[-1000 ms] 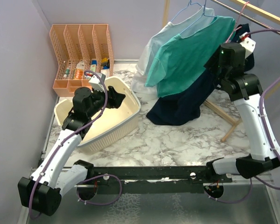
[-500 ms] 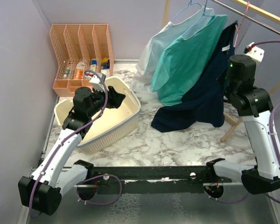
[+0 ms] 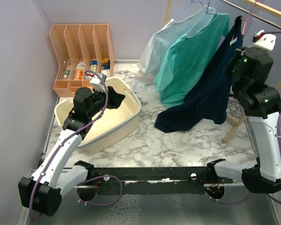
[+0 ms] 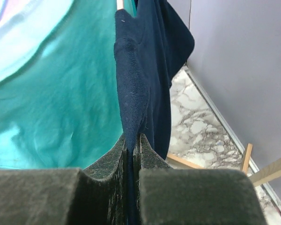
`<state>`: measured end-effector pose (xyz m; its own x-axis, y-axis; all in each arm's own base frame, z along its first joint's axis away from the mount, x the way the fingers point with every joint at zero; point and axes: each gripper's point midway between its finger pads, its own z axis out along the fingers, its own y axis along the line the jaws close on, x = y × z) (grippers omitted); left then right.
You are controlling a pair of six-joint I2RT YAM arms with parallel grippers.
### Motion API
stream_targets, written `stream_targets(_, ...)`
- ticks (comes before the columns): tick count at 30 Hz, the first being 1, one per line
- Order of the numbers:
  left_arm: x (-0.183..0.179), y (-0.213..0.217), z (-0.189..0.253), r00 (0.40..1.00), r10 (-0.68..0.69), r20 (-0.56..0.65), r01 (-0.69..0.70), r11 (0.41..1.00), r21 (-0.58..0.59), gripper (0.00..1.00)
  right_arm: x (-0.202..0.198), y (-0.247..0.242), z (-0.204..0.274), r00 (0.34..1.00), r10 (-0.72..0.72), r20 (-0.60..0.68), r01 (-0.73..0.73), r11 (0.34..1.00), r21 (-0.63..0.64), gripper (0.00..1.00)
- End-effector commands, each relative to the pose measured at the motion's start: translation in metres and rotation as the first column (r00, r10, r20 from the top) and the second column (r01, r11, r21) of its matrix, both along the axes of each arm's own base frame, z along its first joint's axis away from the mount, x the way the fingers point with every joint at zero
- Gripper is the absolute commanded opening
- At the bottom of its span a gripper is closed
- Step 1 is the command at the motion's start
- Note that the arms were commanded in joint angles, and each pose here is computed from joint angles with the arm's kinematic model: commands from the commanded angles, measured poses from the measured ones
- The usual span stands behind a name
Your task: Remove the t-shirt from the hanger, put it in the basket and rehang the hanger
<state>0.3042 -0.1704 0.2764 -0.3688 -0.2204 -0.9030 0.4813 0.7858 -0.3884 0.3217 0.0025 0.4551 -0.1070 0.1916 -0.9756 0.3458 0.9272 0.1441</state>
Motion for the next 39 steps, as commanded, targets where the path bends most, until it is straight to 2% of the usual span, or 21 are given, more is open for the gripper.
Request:
stream_targets(1, -0.002, 0.001, 0.014, 0.998, -0.014, 0.056, 0.014, 1.0, -0.002, 0.51, -0.007, -0.003, 0.073, 0.977, 0.022, 0.211, -0.022, 1.0, -0.001, 0.01)
stream_targets(4, -0.002, 0.0, 0.015, 0.998, -0.019, 0.061, 0.019, 1.0, 0.004, 0.51, -0.011, 0.006, 0.071, 0.981, 0.084, 0.176, -0.085, 0.996, 0.001, 0.01)
stream_targets(8, -0.003, 0.0, 0.017, 0.997, -0.026, 0.071, 0.026, 1.0, 0.011, 0.54, -0.022, 0.026, 0.042, 0.976, 0.212, 0.059, -0.213, 0.977, 0.022, 0.01)
stream_targets(13, -0.007, -0.004, 0.027, 0.991, -0.066, 0.112, 0.064, 0.998, 0.022, 0.61, -0.05, 0.048, 0.004, 0.926, 0.372, -0.063, -0.368, 0.928, 0.06, 0.01)
stream_targets(17, -0.014, -0.012, 0.042, 0.975, -0.141, 0.173, 0.137, 0.99, 0.036, 0.69, -0.083, 0.055, 0.0, 0.88, 0.468, -0.082, -0.465, 0.884, 0.051, 0.01)
stream_targets(22, -0.029, -0.032, 0.071, 0.929, -0.287, 0.236, 0.29, 0.957, 0.023, 0.73, -0.122, 0.077, 0.003, 0.764, 0.639, -0.09, -0.638, 0.769, 0.05, 0.01)
stream_targets(26, -0.048, -0.05, 0.105, 0.857, -0.422, 0.295, 0.445, 0.895, -0.011, 0.74, -0.149, 0.099, 0.001, 0.654, 0.755, -0.041, -0.751, 0.655, 0.084, 0.01)
stream_targets(27, -0.05, -0.052, 0.113, 0.845, -0.437, 0.309, 0.465, 0.885, -0.019, 0.73, -0.149, 0.099, 0.0, 0.656, 0.754, -0.034, -0.75, 0.656, 0.08, 0.01)
stream_targets(31, -0.048, -0.054, 0.13, 0.835, -0.435, 0.336, 0.47, 0.882, -0.028, 0.73, -0.118, 0.056, -0.021, 0.841, 0.53, -0.113, -0.527, 0.848, 0.051, 0.01)
stream_targets(33, -0.048, -0.054, 0.132, 0.839, -0.432, 0.331, 0.466, 0.884, -0.029, 0.73, -0.106, 0.04, -0.019, 0.897, 0.429, -0.108, -0.428, 0.903, 0.036, 0.01)
stream_targets(39, -0.051, -0.048, 0.122, 0.858, -0.399, 0.322, 0.43, 0.902, -0.029, 0.72, -0.085, 0.025, 0.003, 0.95, 0.311, -0.036, -0.309, 0.95, 0.036, 0.01)
